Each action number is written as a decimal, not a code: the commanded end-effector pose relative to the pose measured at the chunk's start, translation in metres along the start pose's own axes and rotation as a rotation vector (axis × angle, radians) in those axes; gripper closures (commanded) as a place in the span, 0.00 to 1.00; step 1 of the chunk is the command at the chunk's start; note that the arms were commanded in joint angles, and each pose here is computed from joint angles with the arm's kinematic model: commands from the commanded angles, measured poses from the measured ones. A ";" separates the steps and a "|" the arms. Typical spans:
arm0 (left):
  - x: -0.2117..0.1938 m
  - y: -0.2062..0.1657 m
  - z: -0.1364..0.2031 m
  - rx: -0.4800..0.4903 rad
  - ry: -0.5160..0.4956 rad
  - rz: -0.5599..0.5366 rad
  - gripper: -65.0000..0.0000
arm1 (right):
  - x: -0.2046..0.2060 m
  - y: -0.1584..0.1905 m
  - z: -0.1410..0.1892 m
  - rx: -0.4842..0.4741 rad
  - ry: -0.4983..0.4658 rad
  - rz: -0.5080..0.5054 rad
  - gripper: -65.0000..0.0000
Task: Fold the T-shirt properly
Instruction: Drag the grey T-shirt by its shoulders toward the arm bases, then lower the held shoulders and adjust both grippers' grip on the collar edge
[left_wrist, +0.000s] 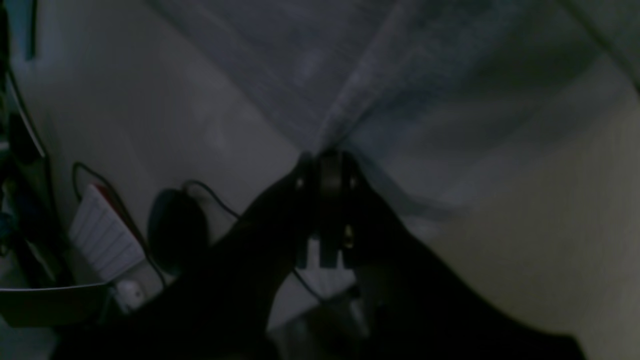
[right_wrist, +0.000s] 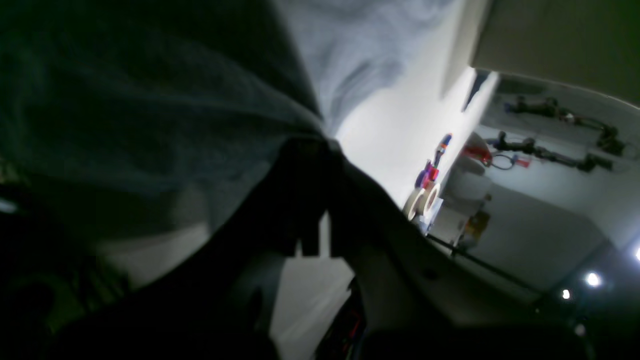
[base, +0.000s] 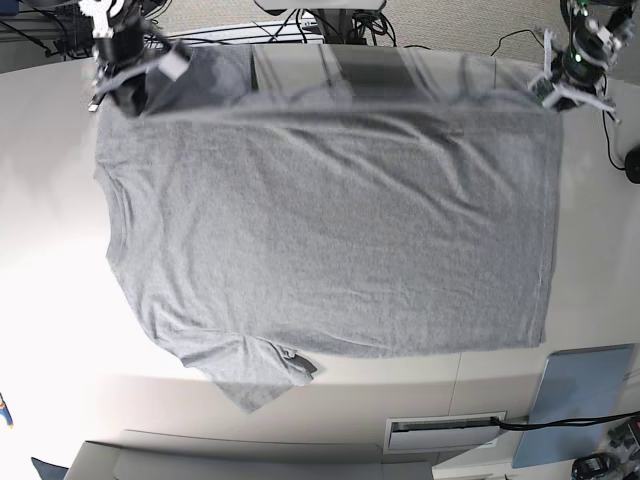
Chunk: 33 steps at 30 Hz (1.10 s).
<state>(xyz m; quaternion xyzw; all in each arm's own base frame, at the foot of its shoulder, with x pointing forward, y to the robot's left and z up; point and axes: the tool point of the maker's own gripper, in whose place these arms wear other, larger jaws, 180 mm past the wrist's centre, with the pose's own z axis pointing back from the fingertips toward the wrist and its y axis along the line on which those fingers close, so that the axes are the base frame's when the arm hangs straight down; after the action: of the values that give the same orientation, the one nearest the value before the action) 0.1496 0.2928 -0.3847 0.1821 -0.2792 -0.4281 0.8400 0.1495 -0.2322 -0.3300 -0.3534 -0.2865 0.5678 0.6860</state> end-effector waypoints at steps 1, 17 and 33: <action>0.008 0.017 -0.001 0.053 -0.025 0.011 1.00 | 0.002 -0.018 -0.003 -0.057 -0.014 -0.006 1.00; 0.044 0.031 -0.040 0.088 -0.140 0.231 1.00 | 0.036 -0.071 -0.040 -0.142 -0.160 -0.174 1.00; 0.068 0.061 -0.052 0.121 -0.203 0.224 1.00 | 0.036 -0.077 -0.077 -0.125 -0.175 -0.245 1.00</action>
<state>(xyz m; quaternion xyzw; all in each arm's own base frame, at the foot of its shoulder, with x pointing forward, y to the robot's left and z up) 0.2441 0.2724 -0.3823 0.1470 -0.3901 -0.3274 0.8479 0.2549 -0.2158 -0.3245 -0.2937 -0.4069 0.4894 0.7132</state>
